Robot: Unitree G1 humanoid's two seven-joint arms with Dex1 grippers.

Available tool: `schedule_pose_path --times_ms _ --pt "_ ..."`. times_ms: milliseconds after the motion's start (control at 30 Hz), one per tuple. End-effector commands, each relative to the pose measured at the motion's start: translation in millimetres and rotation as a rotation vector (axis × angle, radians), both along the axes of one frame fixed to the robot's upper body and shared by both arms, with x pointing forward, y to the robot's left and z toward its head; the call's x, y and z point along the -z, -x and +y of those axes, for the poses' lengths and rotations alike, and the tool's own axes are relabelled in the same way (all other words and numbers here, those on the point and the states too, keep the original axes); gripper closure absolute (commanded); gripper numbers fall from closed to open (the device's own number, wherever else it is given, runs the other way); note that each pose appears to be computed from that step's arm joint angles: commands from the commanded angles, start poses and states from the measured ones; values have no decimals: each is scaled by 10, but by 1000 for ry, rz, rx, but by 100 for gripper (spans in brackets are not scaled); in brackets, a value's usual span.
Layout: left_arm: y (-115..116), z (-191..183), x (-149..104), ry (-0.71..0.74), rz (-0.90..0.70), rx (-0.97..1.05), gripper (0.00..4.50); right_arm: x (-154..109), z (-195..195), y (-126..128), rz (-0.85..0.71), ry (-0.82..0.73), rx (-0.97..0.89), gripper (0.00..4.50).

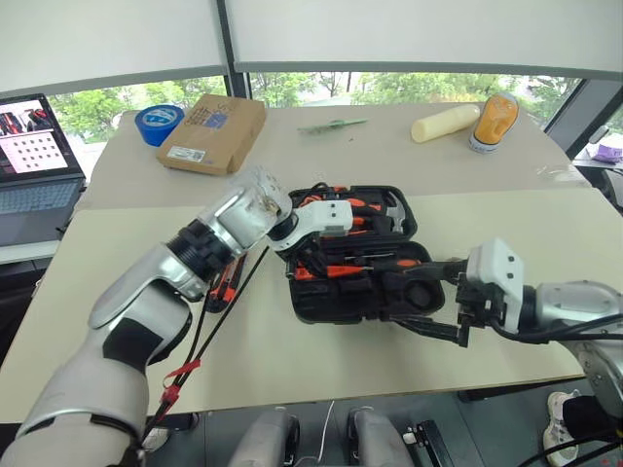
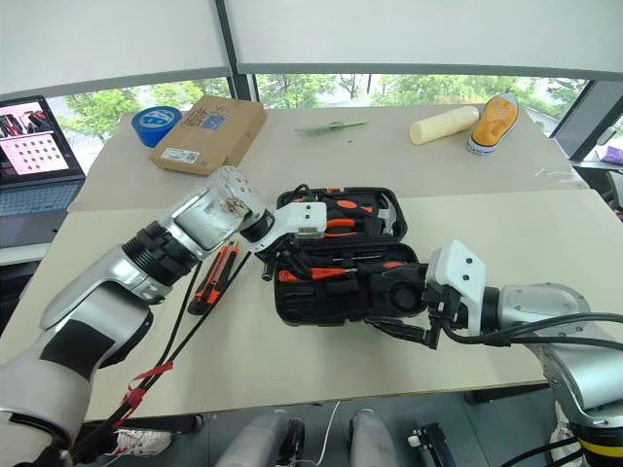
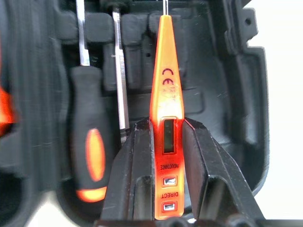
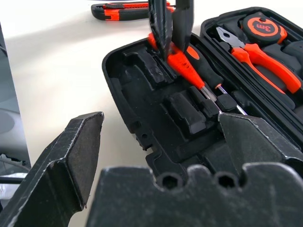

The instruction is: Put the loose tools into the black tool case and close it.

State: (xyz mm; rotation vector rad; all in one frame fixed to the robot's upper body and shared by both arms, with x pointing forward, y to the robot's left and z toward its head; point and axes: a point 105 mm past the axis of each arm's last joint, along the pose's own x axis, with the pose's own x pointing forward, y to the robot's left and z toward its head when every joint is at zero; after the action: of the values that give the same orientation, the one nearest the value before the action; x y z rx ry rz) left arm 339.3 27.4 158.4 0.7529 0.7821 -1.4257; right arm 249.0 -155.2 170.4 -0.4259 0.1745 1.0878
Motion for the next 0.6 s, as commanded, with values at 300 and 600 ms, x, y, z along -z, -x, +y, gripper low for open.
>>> schedule_pose_path --times_ms 300,600 --pt "-169 65 99 -121 -111 18 411 -95 14 17 -88 -19 33 0" --pt "-156 -1 160 -119 -32 -9 411 -63 26 38 -93 -20 38 0"
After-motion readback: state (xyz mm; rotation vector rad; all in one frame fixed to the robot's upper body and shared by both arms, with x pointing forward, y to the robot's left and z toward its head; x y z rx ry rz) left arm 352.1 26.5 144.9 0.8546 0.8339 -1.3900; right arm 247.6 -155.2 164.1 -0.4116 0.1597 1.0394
